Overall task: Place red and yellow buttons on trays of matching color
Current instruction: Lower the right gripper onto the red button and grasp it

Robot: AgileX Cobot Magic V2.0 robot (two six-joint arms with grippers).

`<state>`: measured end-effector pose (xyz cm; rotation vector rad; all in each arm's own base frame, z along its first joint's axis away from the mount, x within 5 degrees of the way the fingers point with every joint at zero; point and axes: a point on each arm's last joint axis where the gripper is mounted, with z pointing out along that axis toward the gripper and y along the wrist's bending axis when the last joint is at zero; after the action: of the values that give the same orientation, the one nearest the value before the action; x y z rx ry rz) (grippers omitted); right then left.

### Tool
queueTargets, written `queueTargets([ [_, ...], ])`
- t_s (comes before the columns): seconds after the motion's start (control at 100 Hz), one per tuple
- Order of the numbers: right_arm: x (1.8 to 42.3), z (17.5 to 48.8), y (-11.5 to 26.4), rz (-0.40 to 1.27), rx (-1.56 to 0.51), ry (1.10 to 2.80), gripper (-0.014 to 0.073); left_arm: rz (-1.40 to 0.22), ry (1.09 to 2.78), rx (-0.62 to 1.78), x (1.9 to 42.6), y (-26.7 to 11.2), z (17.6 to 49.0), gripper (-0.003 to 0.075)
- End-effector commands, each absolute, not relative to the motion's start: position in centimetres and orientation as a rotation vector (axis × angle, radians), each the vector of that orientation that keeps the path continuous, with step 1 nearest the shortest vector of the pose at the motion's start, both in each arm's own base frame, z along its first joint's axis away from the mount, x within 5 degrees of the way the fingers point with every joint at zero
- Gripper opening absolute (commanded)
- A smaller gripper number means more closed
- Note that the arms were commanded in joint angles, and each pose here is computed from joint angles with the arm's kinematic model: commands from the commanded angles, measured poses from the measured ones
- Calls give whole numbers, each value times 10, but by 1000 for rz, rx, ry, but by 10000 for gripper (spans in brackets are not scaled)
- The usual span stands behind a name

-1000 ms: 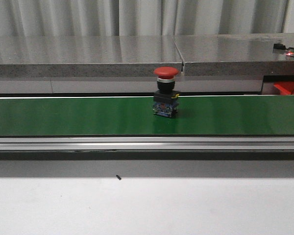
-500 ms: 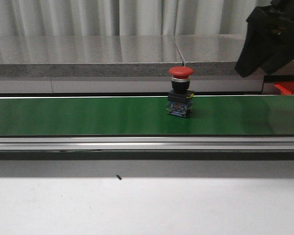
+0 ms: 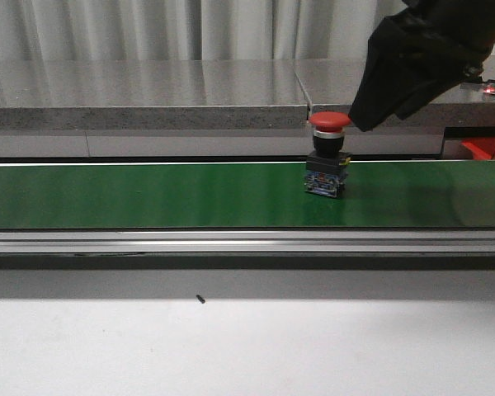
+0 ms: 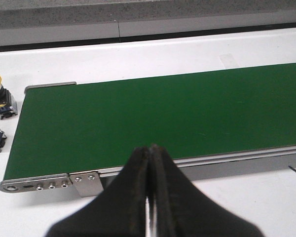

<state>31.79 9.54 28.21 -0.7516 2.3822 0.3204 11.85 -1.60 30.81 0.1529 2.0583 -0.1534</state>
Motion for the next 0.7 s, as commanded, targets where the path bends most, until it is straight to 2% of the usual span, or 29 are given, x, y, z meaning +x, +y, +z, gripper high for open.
queueTargets([
  [0.0,322,304,96,305,-717,2283,500,-167,1961,120,121,-16,323,-20],
  [0.53,351,287,103,336,-698,2320,498,-167,1961,120,121,-16,323,-20],
  [0.6,351,286,103,338,-701,2325,468,-167,1961,120,121,-16,323,-20],
  [0.69,351,286,103,347,-680,2335,361,-167,1961,120,121,-16,323,-20],
])
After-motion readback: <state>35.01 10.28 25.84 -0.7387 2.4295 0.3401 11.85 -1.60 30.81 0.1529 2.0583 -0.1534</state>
